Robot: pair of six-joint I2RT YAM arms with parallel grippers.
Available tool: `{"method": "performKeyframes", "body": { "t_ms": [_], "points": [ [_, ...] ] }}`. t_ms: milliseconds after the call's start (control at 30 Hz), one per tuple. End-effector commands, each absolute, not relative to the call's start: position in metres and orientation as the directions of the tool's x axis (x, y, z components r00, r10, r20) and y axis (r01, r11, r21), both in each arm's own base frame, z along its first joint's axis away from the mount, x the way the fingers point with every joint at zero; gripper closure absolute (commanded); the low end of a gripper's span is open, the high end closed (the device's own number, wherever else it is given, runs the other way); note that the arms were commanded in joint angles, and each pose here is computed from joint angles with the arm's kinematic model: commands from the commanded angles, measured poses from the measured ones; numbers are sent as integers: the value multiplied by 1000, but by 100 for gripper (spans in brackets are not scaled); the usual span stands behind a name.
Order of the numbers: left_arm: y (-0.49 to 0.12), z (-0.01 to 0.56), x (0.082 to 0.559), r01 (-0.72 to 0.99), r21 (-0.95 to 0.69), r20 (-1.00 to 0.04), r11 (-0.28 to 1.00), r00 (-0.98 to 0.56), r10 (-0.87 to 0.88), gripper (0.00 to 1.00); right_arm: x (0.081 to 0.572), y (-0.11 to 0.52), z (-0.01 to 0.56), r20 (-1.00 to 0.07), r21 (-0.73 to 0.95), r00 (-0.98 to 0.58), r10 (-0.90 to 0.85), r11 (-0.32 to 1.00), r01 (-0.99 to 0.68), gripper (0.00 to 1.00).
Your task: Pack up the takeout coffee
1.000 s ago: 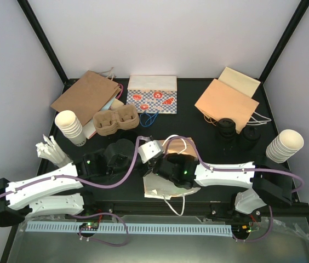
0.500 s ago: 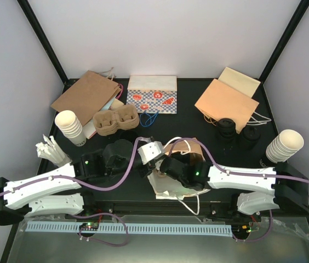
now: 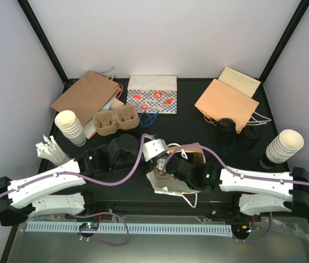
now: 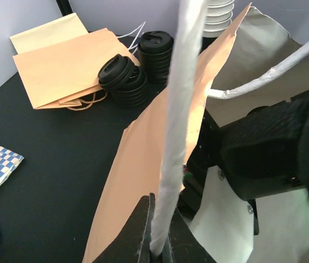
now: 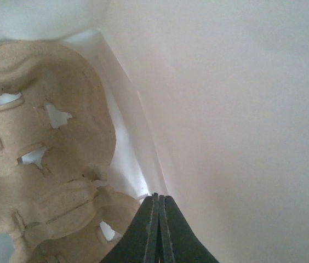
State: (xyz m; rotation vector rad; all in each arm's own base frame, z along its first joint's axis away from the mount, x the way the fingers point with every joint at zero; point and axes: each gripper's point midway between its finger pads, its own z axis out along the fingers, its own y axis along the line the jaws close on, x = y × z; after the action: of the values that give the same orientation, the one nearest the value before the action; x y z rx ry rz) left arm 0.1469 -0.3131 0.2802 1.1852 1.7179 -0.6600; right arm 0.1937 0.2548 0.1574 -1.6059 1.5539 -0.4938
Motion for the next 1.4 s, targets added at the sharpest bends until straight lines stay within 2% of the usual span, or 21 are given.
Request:
{"method": "performKeyframes", "body": {
  "t_ms": [0, 100, 467, 733, 1067, 1367],
  "points": [
    [-316, 295, 145, 928, 66, -908, 367, -97, 407, 99, 193, 256, 186, -323, -793, 169, -931, 168, -586, 99],
    [-317, 296, 144, 931, 62, -909, 361, -96, 405, 98, 188, 258, 191, -318, -802, 204, -926, 147, -579, 99],
    [-320, 305, 139, 942, 57, -912, 331, -85, 400, 99, 182, 264, 170, -162, -843, 280, -946, -15, -537, 99],
    [-319, 309, 117, 974, 54, -927, 220, -33, 373, 99, 186, 261, 130, -43, -812, 290, -956, -136, -568, 99],
    [-315, 305, 100, 986, 23, -938, 165, -36, 343, 98, 202, 263, 86, 12, -784, 211, -977, -140, -604, 99],
    [-328, 290, 84, 993, 12, -928, 114, -31, 371, 99, 211, 281, 78, -12, -810, 207, -978, -112, -576, 99]
  ]
}}
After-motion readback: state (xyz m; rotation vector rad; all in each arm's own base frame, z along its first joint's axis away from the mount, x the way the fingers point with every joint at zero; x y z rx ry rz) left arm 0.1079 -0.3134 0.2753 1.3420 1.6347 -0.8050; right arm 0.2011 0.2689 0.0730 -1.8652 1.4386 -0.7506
